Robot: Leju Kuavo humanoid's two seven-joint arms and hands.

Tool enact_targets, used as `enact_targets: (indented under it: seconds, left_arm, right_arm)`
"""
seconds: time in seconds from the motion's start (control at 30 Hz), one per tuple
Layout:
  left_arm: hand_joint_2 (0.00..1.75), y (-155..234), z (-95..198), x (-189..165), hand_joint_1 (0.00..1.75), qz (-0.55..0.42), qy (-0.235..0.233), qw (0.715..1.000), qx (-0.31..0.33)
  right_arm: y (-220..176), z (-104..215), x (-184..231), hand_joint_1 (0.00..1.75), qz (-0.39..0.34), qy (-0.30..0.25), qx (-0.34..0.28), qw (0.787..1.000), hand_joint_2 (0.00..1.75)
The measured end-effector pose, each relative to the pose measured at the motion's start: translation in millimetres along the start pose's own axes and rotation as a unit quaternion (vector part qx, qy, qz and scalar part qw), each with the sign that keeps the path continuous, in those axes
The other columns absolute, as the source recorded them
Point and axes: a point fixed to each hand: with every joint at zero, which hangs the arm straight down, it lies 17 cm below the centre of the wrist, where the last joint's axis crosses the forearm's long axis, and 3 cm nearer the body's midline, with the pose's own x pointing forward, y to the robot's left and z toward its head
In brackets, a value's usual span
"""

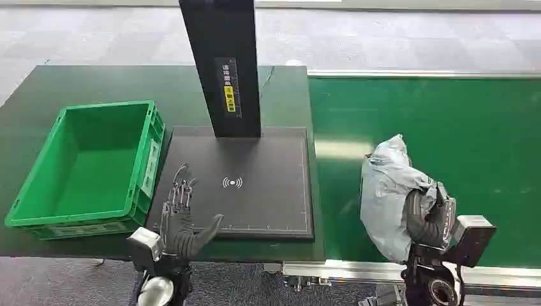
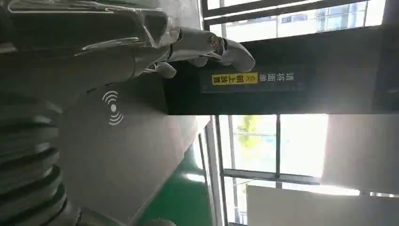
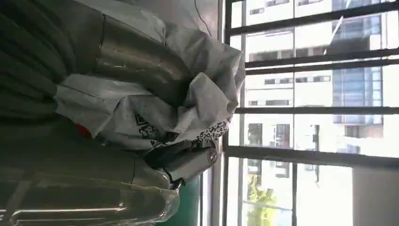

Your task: Moved the parcel from conveyor to table for the left to box.

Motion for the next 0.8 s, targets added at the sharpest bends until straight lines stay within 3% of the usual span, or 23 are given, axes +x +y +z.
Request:
enact_targets:
  seconds: [0.1,0.23,0.43,0.6,0.8]
  left_arm:
    - [1.75,0.5,-0.4,1.1,0.0,0.0,-0.003,1.0,0.0]
    - [1.75,-0.1,-2.2,1.9,0.0,0.001,-0.006,1.0,-0.005]
    - [1.75,-0.7,-3.0,1.8,0.0,0.002,-0.008,1.0,-0.012]
    - [1.75,-3.0,-2.8,1.6,0.0,0.004,-0.008,1.0,-0.018]
    - [1.75,-5.6,-5.5,3.7,0.0,0.005,-0.011,1.0,-0.024]
  right_arm:
    - [30.2,7.7,4.2,1.75,0.007,-0.01,0.067,0.998,1.75]
    - [85.2,28.3,-4.9,1.75,0.08,-0.015,0.183,0.98,1.75]
    - [144.1,64.4,-24.3,1.75,0.218,-0.042,0.301,0.928,1.75]
    - [174.2,93.8,-51.7,1.75,0.362,-0.065,0.373,0.852,1.75]
    - [204.6,127.1,-59.5,1.75,0.356,-0.081,0.427,0.828,1.75]
